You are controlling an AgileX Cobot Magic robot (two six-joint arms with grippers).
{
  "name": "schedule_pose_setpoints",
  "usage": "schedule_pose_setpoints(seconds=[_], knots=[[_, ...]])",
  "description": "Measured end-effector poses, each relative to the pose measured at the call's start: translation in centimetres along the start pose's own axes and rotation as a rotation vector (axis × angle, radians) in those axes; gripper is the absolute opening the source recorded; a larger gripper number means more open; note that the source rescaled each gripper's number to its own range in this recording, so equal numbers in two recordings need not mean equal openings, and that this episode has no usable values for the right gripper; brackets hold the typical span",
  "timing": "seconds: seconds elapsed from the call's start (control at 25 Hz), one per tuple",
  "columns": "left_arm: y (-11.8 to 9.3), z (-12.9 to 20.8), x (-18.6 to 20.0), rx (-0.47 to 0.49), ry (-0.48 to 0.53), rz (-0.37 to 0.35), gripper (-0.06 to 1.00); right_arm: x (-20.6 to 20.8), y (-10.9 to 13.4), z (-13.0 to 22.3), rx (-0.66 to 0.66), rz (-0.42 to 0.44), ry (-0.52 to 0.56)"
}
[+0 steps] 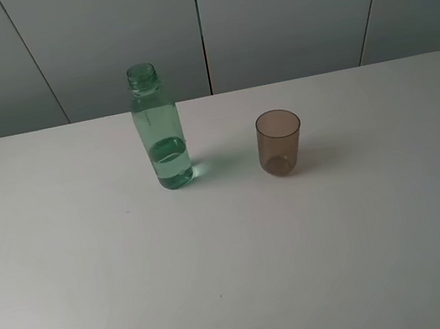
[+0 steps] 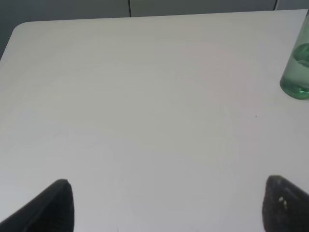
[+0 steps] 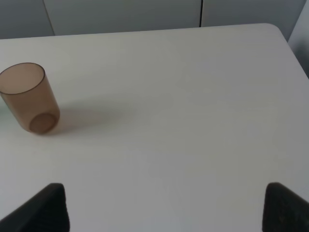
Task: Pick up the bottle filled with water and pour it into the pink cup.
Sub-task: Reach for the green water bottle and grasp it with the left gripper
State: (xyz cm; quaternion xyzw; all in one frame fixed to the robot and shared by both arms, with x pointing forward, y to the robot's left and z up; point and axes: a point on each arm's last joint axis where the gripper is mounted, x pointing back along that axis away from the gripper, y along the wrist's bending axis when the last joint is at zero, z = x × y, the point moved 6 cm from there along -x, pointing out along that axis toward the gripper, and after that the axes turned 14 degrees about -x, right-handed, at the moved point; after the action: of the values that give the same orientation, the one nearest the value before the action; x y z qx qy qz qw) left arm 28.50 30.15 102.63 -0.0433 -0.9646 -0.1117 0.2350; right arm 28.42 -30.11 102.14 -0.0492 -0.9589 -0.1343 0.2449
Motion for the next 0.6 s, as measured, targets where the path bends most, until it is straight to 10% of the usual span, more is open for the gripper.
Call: schedule_pose_setpoints(seconds=[0.6], knots=[[0.0, 0.0, 0.0, 0.0, 0.0, 0.0, 1.0, 0.0, 0.0, 0.0, 0.0, 0.0, 0.0]])
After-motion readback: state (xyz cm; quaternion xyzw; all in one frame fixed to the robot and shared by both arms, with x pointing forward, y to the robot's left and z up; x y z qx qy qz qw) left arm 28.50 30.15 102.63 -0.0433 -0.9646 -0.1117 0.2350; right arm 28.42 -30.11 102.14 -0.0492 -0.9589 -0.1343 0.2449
